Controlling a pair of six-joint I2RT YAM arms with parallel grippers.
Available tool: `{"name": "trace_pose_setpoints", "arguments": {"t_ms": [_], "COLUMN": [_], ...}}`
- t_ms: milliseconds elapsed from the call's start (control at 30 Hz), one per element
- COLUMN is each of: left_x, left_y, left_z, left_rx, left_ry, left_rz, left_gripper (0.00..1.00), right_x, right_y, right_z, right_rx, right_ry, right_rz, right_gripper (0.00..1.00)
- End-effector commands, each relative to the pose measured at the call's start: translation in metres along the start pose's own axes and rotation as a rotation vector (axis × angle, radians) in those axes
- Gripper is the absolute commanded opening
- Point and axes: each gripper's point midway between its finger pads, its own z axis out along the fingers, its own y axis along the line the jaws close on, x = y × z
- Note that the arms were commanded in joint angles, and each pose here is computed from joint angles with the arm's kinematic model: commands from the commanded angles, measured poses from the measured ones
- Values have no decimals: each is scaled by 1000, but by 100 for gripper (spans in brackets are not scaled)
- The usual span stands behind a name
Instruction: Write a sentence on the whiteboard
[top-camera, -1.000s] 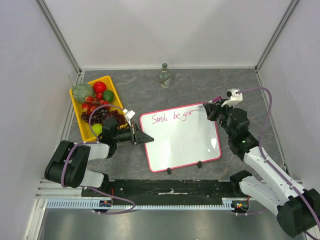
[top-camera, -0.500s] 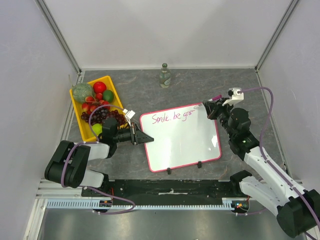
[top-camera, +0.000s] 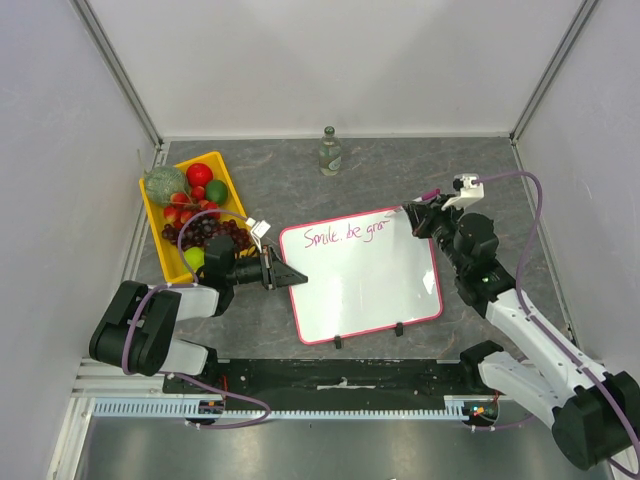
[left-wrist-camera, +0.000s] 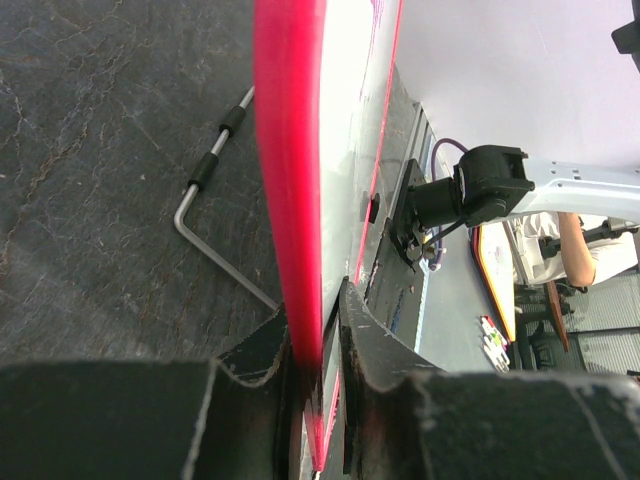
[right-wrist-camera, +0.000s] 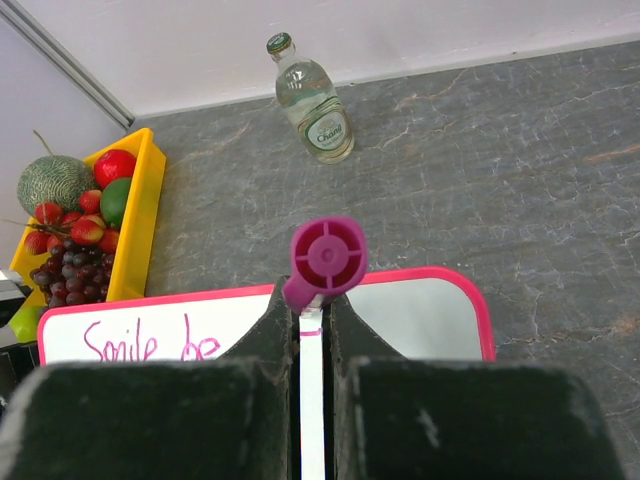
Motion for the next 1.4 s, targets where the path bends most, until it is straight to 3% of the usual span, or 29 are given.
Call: {"name": "trace_pose_setpoints", "arguments": {"t_ms": [0, 633, 1367], "left_x": [9, 10, 9], "left_y": [16, 16, 16], "left_z": [1, 1, 1], "left_rx": [-54, -54, -53], "left_ry": [7, 8, 6], "left_rz": [55, 56, 57], "left_gripper": [2, 2, 2], "right_x": [0, 26, -18], "right_y": [1, -3, 5], "right_z": [-5, -21, -24], "right_rx": [-13, -30, -19], "right_ry": [-8, 57, -44], "right_rz": [0, 15, -1], "right_gripper": [0, 0, 0]}}
